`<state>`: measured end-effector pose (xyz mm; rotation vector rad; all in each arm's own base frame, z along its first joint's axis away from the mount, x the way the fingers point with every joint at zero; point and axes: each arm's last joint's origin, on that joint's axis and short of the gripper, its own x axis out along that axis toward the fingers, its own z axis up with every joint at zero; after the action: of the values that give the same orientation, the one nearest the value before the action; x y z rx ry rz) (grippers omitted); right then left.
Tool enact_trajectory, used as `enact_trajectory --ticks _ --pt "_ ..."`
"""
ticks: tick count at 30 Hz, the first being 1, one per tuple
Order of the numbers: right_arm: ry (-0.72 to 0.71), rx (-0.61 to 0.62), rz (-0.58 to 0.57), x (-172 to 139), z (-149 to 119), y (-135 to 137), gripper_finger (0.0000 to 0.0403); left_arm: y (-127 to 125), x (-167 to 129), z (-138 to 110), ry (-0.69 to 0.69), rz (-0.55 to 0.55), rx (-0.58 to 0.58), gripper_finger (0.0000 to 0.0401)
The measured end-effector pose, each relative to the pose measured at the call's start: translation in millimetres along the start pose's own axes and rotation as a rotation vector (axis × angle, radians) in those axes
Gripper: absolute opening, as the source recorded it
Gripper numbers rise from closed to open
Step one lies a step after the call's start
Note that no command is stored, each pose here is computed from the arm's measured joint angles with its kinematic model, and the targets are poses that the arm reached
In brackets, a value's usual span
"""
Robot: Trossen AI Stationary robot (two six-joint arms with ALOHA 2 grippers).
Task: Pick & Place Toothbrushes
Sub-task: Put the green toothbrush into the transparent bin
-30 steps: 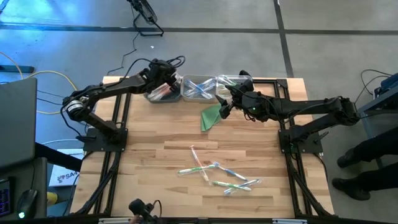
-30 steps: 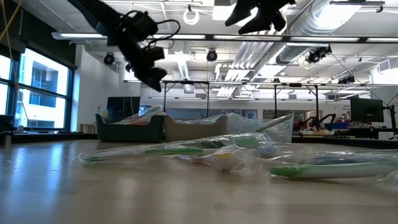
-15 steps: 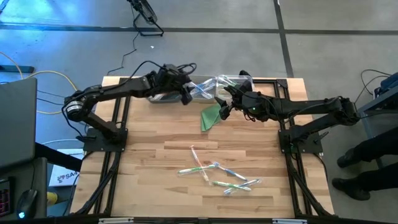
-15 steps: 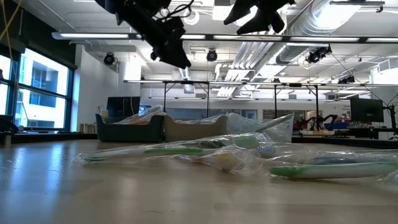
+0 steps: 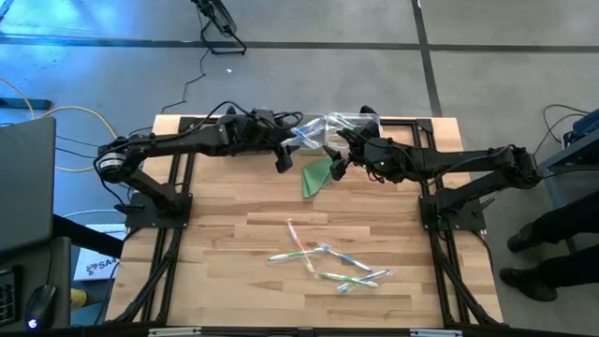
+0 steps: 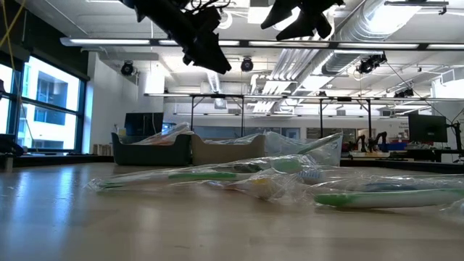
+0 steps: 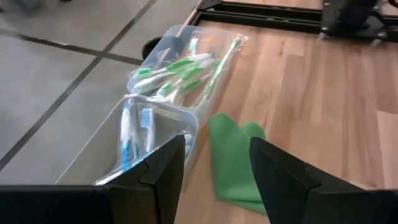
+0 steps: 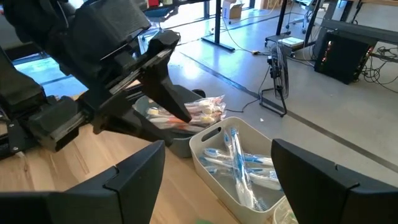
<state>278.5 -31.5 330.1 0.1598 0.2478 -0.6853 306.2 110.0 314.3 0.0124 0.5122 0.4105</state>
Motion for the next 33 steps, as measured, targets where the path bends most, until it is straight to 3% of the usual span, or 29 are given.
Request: enact_trajectory --ticks 6,11,20,23,29,33 --pt "0.0 0.0 -0.001 0 0 0 0.0286 -1 0 0 -0.001 -0.003 -0.006 0.0175" --pt "0.0 -0.006 -0.001 0 0 0 0.0286 -1 0 0 0.0 -0.002 -0.082 0.0175" --pt "0.0 -0.004 -0.001 0 0 0 0.0286 -1 0 1 -0.008 -0.002 -0.049 0.0175" --pt "0.0 -0.002 -0.001 0 0 0 0.0286 -2 -1 2 -0.024 -0.051 -0.033 0.0175" --pt "0.0 0.0 -0.002 0 0 0 0.0286 -4 -13 6 -0.141 -0.16 -0.003 0.0175" --pt "0.0 0.0 -0.001 0 0 0 0.0286 -4 -27 -9 -0.213 -0.164 -0.03 0.0175"
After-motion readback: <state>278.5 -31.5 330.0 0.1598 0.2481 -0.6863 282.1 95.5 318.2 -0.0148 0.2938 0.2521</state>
